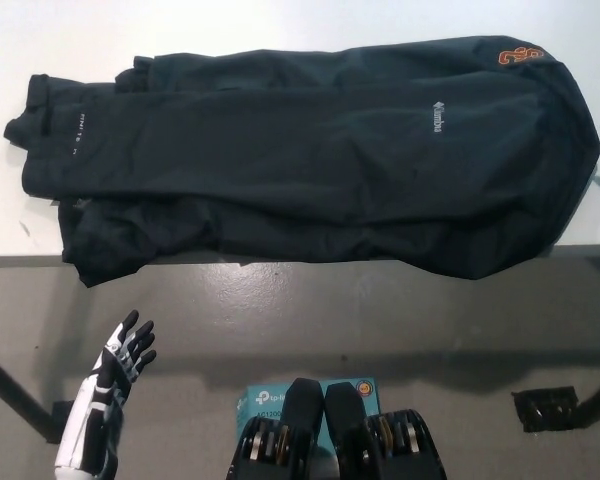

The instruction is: The robot grabs the right edges of the black jacket on the table, and folds it in half

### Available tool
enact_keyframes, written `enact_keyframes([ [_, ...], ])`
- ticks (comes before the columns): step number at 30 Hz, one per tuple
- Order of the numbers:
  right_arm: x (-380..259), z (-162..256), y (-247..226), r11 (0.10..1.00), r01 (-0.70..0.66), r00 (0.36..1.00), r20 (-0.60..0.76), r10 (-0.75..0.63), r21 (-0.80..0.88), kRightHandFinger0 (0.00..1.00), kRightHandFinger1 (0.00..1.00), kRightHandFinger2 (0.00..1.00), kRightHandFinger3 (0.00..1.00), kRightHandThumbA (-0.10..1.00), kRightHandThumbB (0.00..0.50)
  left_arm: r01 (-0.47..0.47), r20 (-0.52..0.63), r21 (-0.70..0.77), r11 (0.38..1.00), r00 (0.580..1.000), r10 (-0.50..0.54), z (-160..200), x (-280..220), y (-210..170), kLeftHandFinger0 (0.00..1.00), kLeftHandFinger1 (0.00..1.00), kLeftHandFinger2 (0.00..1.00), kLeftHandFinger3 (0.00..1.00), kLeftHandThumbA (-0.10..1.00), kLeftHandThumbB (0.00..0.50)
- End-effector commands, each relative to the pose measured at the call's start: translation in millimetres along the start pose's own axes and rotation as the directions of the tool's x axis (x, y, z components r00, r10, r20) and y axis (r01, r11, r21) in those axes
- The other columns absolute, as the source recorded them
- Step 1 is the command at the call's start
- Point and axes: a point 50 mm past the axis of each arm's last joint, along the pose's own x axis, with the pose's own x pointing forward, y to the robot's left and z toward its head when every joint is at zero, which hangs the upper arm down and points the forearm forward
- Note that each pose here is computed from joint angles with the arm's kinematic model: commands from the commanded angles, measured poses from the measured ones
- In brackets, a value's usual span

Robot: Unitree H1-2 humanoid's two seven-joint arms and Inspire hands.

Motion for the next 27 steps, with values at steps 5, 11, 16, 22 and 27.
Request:
enact_keyframes([
  [5, 8, 25, 5, 0.999, -0.034, 0.998, 0.052, 0.035, -0.019, 1.00, 1.00, 1.00, 1.00, 1.00, 0.376, -0.005, 0.052, 0.015, 1.000, 0.999, 0.004, 9, -3, 7, 1.00, 1.00, 1.00, 1.00, 1.00, 0.121],
  [11, 14, 15, 8, 0.998, -0.048, 0.999, 0.003, 0.048, -0.028, 1.00, 1.00, 1.00, 1.00, 1.00, 0.383, -0.009, 0.061, 0.018, 1.000, 0.998, 0.008, 9, -3, 8, 1.00, 1.00, 1.00, 1.00, 1.00, 0.115],
  [16, 18, 5, 14, 0.998, -0.069, 0.997, -0.021, 0.069, 0.001, 1.00, 1.00, 1.00, 1.00, 1.00, 0.355, -0.009, 0.056, 0.011, 1.000, 0.998, 0.009, 9, -4, 9, 1.00, 1.00, 1.00, 1.00, 1.00, 0.123],
  [22, 22, -4, 19, 0.997, -0.077, 0.995, -0.061, 0.077, -0.007, 1.00, 1.00, 1.00, 1.00, 1.00, 0.372, -0.011, 0.058, 0.010, 1.000, 0.998, 0.010, 9, -5, 9, 1.00, 1.00, 1.00, 1.00, 1.00, 0.131],
  [27, 25, -10, 26, 0.997, -0.081, 0.994, -0.072, 0.082, 0.011, 1.00, 1.00, 1.00, 1.00, 1.00, 0.374, -0.014, 0.056, 0.014, 1.000, 0.998, 0.013, 9, -5, 9, 1.00, 1.00, 1.00, 1.00, 1.00, 0.147],
])
